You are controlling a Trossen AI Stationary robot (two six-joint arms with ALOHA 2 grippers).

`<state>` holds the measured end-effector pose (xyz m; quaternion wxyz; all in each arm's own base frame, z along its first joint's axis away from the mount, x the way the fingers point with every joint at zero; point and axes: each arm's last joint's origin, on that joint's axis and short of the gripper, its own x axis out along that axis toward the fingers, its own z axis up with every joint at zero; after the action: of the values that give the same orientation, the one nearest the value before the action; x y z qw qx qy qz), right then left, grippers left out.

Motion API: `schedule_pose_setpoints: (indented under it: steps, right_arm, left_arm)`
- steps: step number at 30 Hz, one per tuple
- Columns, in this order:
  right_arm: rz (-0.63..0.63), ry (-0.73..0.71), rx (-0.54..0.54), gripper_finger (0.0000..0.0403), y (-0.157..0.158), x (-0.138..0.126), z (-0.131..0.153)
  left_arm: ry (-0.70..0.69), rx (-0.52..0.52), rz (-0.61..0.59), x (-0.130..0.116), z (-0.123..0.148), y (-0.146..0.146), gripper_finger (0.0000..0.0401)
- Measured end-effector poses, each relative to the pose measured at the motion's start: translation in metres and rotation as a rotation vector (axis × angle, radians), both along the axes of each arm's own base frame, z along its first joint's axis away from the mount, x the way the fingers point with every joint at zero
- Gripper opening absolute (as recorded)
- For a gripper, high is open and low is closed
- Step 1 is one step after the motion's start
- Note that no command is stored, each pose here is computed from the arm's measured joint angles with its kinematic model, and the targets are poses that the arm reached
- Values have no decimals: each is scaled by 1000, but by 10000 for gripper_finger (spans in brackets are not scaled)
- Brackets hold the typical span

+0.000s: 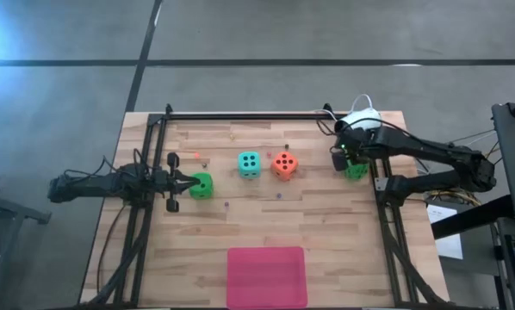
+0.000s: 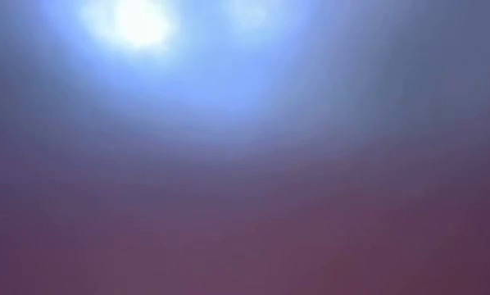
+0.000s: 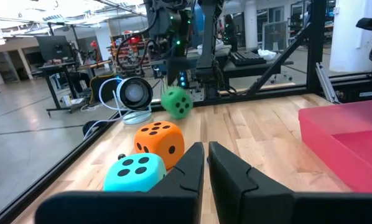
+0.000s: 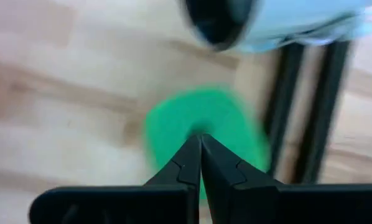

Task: Pick & Place Dice
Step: Put the right green dice into the pink bin

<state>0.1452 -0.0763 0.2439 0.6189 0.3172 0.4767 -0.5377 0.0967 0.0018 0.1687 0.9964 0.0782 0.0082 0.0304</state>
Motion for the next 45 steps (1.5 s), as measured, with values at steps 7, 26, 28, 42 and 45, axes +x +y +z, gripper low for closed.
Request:
schedule_pose_setpoints:
  steps: [7, 26, 28, 42, 45]
  right_arm:
    - [-38, 38, -41, 8, 0, -3, -6]
    - [-77, 195, 73, 8, 8, -18, -41]
    - [-74, 194, 73, 8, 8, -18, -41]
    - [120, -37, 59, 8, 20, 14, -35]
    - [161, -78, 59, 8, 26, 20, -34]
  left_arm:
    - [0, 0, 0, 0, 0, 0, 28]
    - [0, 0, 0, 0, 0, 0, 28]
    - [0, 0, 1, 0, 0, 0, 28]
    - [0, 0, 1, 0, 0, 0, 28]
    - [0, 0, 0, 0, 0, 0, 28]
